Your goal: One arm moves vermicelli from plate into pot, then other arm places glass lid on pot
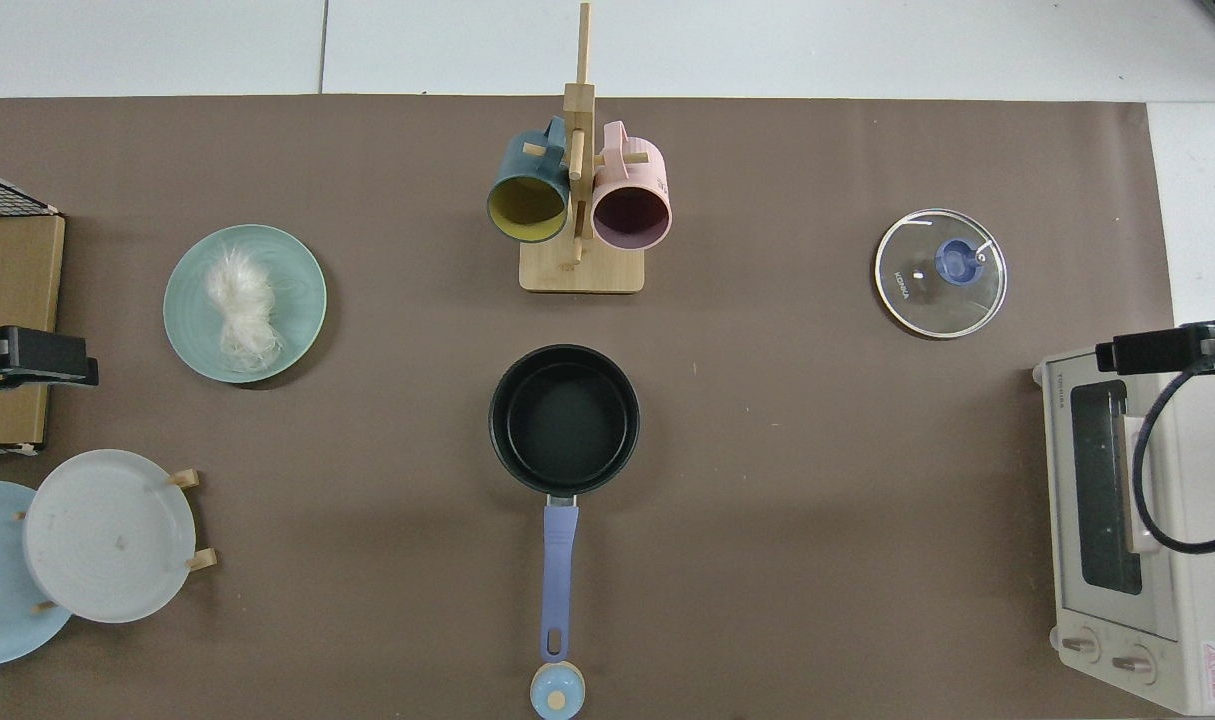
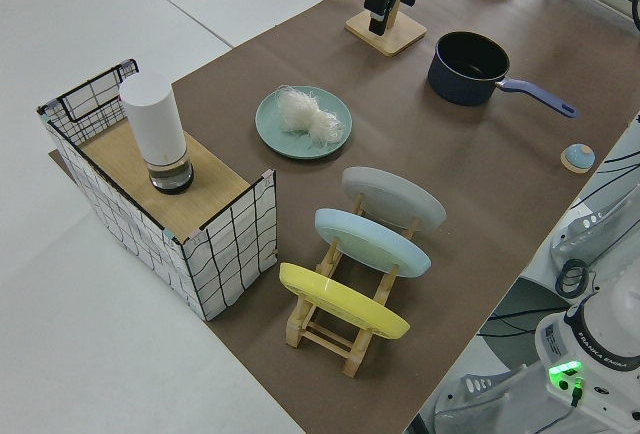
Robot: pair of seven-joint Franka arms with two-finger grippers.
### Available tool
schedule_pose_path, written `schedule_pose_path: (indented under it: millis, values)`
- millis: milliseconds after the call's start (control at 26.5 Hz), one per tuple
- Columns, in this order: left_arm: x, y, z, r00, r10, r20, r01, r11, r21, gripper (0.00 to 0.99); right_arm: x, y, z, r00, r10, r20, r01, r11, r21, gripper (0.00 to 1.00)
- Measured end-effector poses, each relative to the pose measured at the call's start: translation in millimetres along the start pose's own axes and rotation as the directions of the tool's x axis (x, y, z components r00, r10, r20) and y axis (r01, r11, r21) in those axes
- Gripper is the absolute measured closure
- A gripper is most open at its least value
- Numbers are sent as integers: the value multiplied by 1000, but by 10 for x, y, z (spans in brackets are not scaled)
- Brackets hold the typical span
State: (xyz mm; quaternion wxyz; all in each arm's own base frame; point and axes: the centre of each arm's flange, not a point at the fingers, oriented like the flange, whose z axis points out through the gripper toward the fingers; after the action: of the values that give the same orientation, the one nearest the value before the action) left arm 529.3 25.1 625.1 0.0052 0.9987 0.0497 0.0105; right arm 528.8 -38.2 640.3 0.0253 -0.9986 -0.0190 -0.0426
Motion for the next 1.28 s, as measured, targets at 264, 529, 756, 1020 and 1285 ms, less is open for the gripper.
schedule_pose_path:
  millis: [264, 529, 756, 1020, 1285]
  values:
    - [-21, 35, 16, 1000, 4, 18, -4, 1000, 1, 0, 0, 0, 0, 1000, 0, 0, 0, 1000, 0, 0]
    - [-22, 61, 16, 1000, 8, 17, -8, 1000, 0, 0, 0, 0, 0, 1000, 0, 0, 0, 1000, 0, 0]
    - [-2, 11, 30, 1000, -1, 13, 1, 1000, -1, 0, 0, 0, 0, 1000, 0, 0, 0, 1000, 0, 0]
    - [210, -52, 240, 999, -14, -34, 14, 1000, -4, 0, 0, 0, 0, 1000, 0, 0, 0, 1000, 0, 0]
    - [667, -176, 899, 997, -40, -70, 40, 999, -4, 0, 0, 0, 0, 1000, 0, 0, 0, 1000, 0, 0]
